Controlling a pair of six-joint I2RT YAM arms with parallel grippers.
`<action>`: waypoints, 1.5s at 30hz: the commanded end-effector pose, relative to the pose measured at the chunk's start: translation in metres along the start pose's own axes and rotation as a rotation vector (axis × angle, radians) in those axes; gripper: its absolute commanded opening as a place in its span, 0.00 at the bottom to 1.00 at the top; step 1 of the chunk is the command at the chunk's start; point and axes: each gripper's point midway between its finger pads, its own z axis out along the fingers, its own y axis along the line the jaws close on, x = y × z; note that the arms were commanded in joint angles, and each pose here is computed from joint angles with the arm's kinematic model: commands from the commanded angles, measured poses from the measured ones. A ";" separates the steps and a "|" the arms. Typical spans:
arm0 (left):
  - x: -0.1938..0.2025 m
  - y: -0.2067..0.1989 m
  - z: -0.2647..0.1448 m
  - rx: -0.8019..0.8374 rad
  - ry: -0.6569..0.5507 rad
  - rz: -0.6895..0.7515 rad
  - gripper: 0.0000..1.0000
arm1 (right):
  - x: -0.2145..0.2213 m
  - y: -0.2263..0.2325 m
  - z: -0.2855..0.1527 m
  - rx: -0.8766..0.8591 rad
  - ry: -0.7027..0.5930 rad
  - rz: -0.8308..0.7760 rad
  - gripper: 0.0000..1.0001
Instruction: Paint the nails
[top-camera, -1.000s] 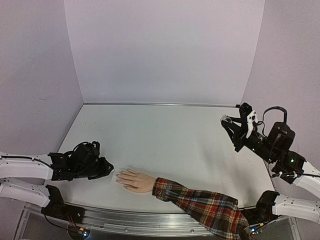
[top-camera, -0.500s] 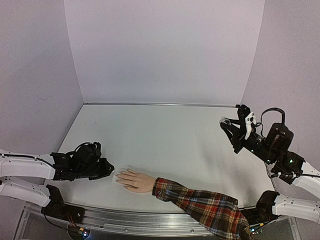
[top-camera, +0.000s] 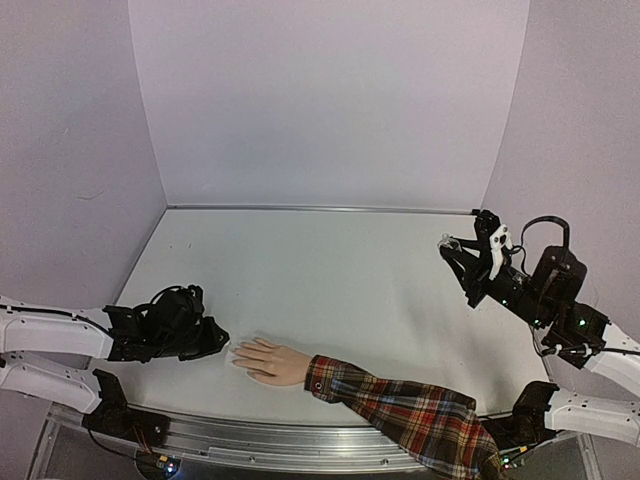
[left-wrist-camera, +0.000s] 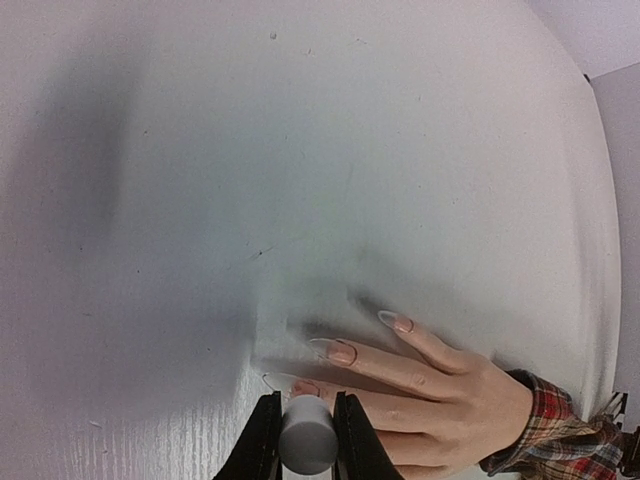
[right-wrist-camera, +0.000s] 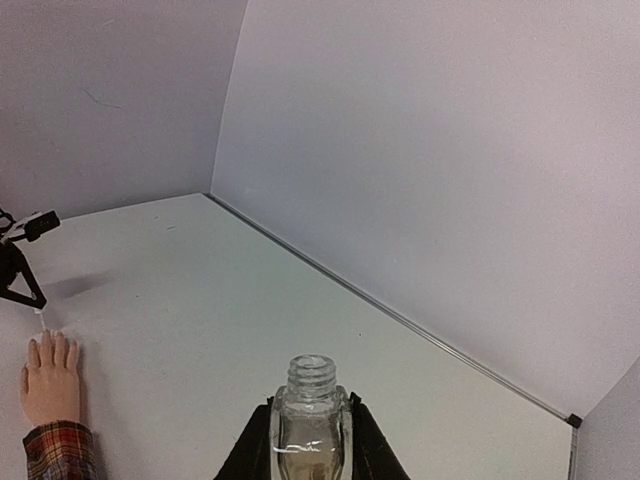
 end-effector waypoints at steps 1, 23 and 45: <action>-0.004 -0.004 0.001 0.016 -0.018 -0.003 0.00 | -0.006 -0.001 -0.001 0.000 -0.028 0.003 0.00; -0.004 -0.001 0.004 -0.008 -0.017 0.003 0.00 | -0.005 0.000 0.000 -0.002 -0.024 0.003 0.00; -0.005 0.005 0.005 -0.049 -0.020 0.004 0.00 | -0.004 0.001 0.000 -0.009 -0.023 0.005 0.00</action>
